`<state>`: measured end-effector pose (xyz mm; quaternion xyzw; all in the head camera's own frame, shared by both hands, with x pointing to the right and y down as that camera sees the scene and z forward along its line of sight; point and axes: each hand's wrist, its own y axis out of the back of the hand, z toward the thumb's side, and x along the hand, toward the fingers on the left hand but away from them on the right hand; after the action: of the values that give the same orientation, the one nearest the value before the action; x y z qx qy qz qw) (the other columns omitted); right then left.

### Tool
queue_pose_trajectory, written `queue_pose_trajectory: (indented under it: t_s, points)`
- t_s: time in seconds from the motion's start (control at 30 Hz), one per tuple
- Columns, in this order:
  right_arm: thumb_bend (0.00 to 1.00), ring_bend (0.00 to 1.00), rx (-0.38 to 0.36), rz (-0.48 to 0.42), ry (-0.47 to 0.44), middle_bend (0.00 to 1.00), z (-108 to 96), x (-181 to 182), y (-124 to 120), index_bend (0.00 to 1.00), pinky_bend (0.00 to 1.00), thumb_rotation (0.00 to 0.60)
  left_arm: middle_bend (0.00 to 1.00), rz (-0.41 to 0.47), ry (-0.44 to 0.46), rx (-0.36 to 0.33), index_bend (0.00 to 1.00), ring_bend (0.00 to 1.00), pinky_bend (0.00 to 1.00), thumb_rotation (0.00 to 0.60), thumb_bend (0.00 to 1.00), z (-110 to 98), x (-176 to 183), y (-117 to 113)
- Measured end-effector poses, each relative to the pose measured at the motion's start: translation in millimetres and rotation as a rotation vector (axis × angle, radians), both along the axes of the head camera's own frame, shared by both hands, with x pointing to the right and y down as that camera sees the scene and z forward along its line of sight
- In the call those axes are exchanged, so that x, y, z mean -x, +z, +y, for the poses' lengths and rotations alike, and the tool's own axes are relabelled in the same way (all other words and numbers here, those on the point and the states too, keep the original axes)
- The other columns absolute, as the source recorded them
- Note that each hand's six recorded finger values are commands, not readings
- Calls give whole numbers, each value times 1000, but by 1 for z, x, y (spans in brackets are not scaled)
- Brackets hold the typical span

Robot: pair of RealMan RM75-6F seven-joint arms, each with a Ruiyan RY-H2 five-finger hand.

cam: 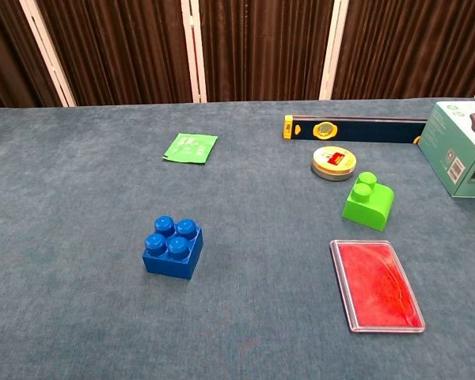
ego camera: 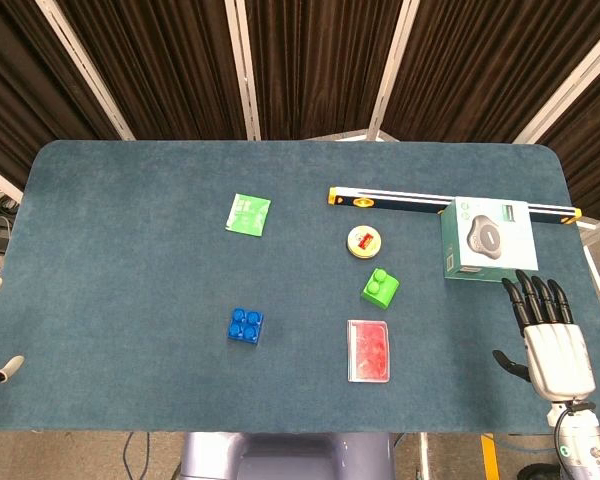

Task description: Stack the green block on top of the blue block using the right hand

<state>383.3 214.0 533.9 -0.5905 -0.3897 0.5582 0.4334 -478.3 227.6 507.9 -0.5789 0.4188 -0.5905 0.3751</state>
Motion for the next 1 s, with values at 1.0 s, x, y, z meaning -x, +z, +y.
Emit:
queue_pose_trajectory:
  t_s: [1.0]
  points:
    - [93,93,160,134,-717,230,-96,135,104,131,202,600,0,-55,-23,64,0,0,0,600,0,-8,-1,23]
